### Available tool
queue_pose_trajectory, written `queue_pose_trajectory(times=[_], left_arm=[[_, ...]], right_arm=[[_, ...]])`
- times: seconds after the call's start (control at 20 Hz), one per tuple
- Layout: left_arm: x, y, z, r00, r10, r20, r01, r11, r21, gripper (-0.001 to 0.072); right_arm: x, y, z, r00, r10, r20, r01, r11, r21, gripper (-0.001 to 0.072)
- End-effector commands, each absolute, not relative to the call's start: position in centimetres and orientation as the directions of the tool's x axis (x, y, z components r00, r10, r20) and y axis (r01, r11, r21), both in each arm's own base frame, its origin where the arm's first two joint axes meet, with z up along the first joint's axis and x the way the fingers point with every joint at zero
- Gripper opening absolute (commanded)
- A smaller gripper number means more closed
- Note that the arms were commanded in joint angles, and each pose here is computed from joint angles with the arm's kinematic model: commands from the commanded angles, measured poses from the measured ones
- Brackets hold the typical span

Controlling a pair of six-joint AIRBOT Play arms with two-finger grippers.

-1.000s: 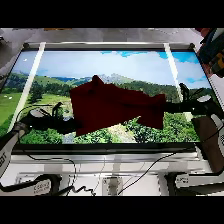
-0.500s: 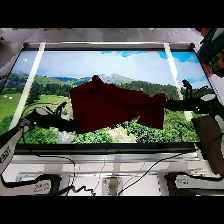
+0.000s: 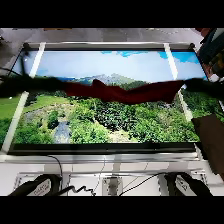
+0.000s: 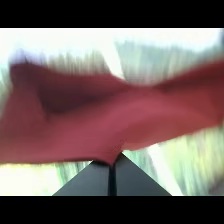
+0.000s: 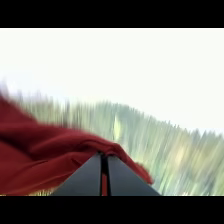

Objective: Fold the clothes and pants, and hang the long-sleeved shirts on hangers.

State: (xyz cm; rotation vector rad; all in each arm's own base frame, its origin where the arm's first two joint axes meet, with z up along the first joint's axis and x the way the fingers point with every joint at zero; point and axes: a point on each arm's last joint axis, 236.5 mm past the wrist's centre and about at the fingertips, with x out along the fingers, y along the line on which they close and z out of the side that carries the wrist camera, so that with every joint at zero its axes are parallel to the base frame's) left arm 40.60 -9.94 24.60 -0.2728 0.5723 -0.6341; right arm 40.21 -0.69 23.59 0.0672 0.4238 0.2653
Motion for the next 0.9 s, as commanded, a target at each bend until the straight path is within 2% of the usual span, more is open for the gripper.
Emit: queue_pose_trajectory(times=[0.0,0.1,0.2,0.35,0.45,0.55,0.65,0.75,0.85], left_arm=[[36.7,-6.1,40.5,0.891,-0.45,-0.06,0.431,0.881,-0.195,0.0015],[32.9,-4.3,46.2,0.935,-0.337,0.113,0.349,0.929,-0.12,0.0015],[28.6,-3.7,50.5,0.931,-0.259,0.256,0.283,0.957,-0.061,0.0015],[23.5,-3.3,53.9,0.909,-0.17,0.38,0.171,0.985,0.032,0.0014],[22.3,-2.9,53.9,0.916,-0.132,0.38,0.114,0.991,0.069,0.0014],[23.2,-1.8,52.7,0.94,-0.093,0.329,0.087,0.996,0.032,0.0014],[26.4,-1.3,49.1,0.978,-0.105,0.18,0.109,0.994,-0.013,0.0014],[30.8,-1.5,43.6,0.984,-0.177,-0.029,0.175,0.982,-0.068,0.0014],[35.3,-2.8,35.8,0.909,-0.305,-0.285,0.266,0.949,-0.169,0.0014]], right_arm=[[33.6,0.8,39.0,0.98,0.193,-0.05,-0.197,0.977,-0.085,0.0009],[28.6,1.7,46.5,0.975,0.158,0.158,-0.131,0.978,-0.165,0.0008],[23.6,2.9,51.6,0.939,0.142,0.313,-0.077,0.974,-0.212,0.0008],[17.8,4.8,55.2,0.888,0.152,0.433,-0.039,0.965,-0.259,0.0008],[16.7,5.2,55.7,0.878,0.156,0.452,-0.037,0.965,-0.26,0.0008],[18.4,4.6,55.0,0.896,0.153,0.418,-0.065,0.974,-0.216,0.0007],[22.3,3.7,53.0,0.931,0.161,0.329,-0.123,0.984,-0.131,0.0008],[27.6,2.9,48.9,0.967,0.194,0.168,-0.196,0.981,-0.006,0.0007],[33.6,2.6,42.0,0.959,0.275,-0.072,-0.261,0.953,0.155,0.0008]])
